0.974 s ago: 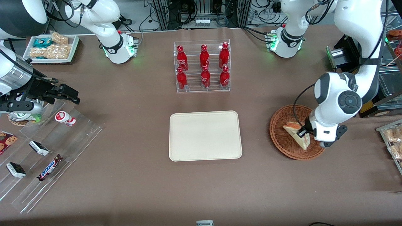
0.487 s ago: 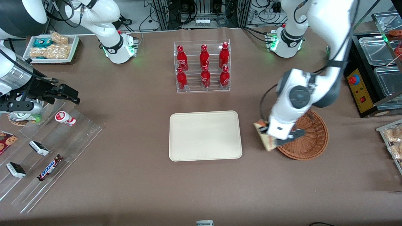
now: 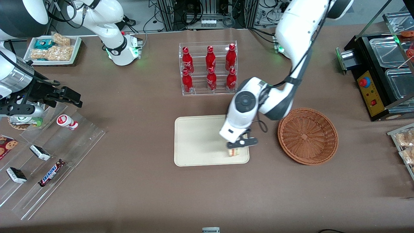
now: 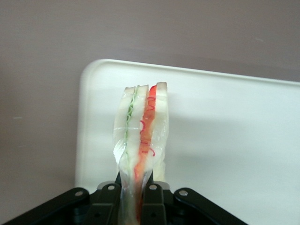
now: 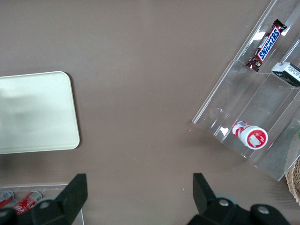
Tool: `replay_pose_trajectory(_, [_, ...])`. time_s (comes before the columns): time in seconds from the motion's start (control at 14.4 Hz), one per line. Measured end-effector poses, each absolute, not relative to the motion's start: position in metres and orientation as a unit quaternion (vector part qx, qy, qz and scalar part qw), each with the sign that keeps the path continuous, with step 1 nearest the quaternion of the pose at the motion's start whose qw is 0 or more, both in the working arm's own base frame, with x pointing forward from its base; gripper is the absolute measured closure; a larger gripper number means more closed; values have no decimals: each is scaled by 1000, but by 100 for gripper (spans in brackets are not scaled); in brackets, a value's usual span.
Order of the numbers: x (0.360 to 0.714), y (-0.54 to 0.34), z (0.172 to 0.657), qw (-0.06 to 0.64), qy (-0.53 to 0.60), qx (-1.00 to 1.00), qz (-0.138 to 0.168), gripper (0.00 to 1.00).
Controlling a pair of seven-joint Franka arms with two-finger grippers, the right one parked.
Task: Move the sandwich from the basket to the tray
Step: 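Lift the sandwich and carry it with the left gripper over the tray, then lower the sandwich onto the tray and open the left gripper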
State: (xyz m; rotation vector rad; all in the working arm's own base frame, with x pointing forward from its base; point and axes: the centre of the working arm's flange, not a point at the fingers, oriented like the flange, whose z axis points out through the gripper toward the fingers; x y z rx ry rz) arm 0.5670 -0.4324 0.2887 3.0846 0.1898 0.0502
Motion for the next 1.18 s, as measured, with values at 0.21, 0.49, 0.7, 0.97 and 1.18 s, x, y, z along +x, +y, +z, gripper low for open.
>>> replay_pose_trajectory(0.21, [547,-485,270,34,28,999,26,85])
replay_pose_trajectory(0.49, [534,-514,244,14,9,999,43,85])
replay_pose_trajectory(0.7, [531,-517,235,11,5,999,40,85])
replay_pose_trajectory(0.97, [537,-518,246,17,16,999,49,50])
replay_pose_trajectory(1.18, [545,-515,295,12,23,998,55,19])
